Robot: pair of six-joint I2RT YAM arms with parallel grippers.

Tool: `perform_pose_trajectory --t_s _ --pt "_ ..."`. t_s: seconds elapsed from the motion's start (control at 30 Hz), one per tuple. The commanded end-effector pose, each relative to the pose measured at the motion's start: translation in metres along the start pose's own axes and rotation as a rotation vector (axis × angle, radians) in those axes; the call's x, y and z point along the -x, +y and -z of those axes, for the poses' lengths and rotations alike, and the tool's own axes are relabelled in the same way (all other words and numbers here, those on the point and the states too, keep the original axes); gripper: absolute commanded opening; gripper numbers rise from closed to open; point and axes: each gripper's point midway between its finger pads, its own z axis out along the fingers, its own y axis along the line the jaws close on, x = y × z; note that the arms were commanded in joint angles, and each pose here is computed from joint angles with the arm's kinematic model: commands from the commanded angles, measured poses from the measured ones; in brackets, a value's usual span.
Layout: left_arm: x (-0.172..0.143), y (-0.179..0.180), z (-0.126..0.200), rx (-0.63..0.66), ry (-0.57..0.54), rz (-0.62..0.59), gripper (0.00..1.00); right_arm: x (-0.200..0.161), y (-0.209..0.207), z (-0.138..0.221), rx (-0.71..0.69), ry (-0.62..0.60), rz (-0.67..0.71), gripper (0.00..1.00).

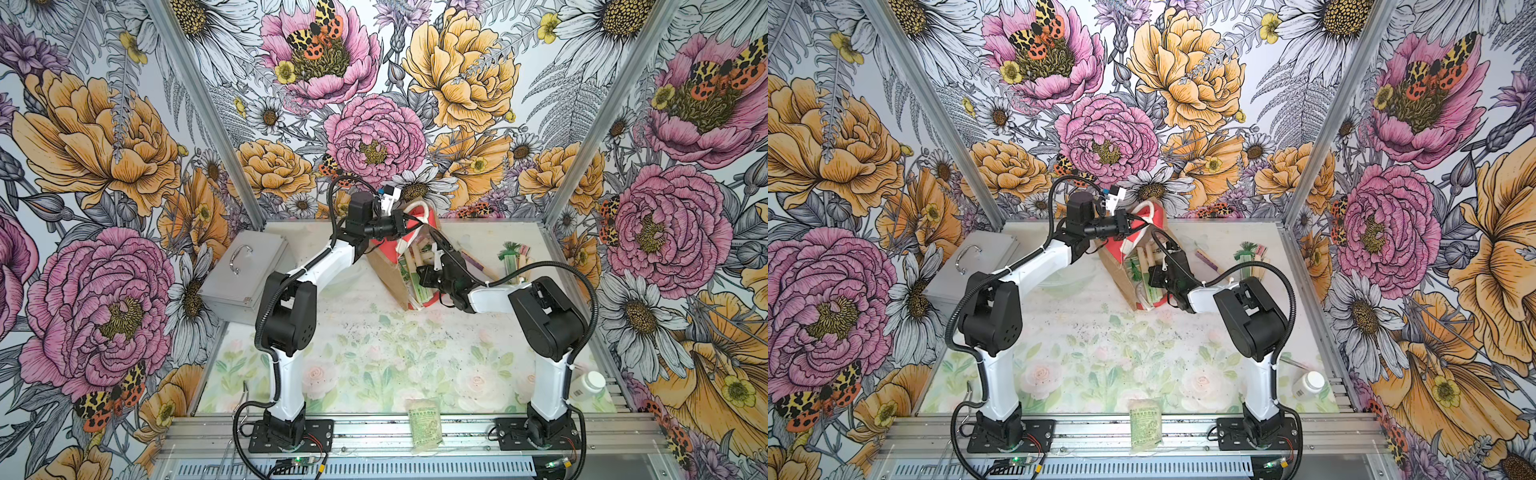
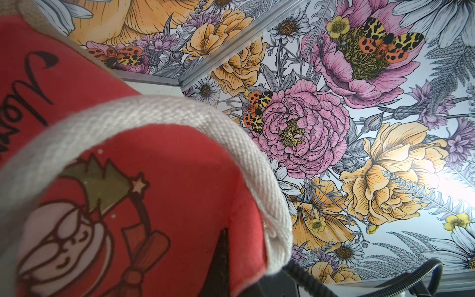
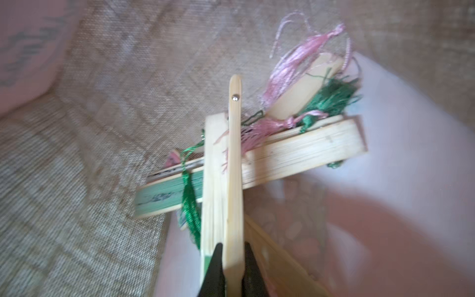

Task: Take out the folding fans from the tote bags
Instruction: Pick up the folding fan from the canvas bag.

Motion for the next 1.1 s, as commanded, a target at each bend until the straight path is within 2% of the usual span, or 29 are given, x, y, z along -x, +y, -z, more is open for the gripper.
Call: perform_pose_trajectory --t_s 0.0,0.23,0.43,0.63,0.93,1.07 --pt "0.015 -0.001 0.010 0.003 -0.055 -0.027 0.00 0.058 0.053 0.037 0.204 -0.188 0.074 0.02" --pt "0.022 0.009 0.011 0.018 -0.070 -0.016 0.00 0.038 0.063 0.084 0.230 -0.141 0.128 0.01" --pt "0.027 0.020 0.011 0.030 -0.078 -0.005 0.00 0.008 0.075 0.123 0.278 0.001 0.177 0.00" --pt "0.030 0.027 0.013 0.035 -0.080 0.004 0.00 0.016 0.087 0.166 0.290 0.008 0.199 0.00" --pt "0.031 0.026 0.016 0.028 -0.076 0.005 0.00 0.096 0.071 0.261 0.235 -0.279 0.196 0.00" --pt "0.031 0.023 0.017 0.021 -0.073 0.003 0.00 0.128 0.045 0.278 0.160 -0.352 0.161 0.00"
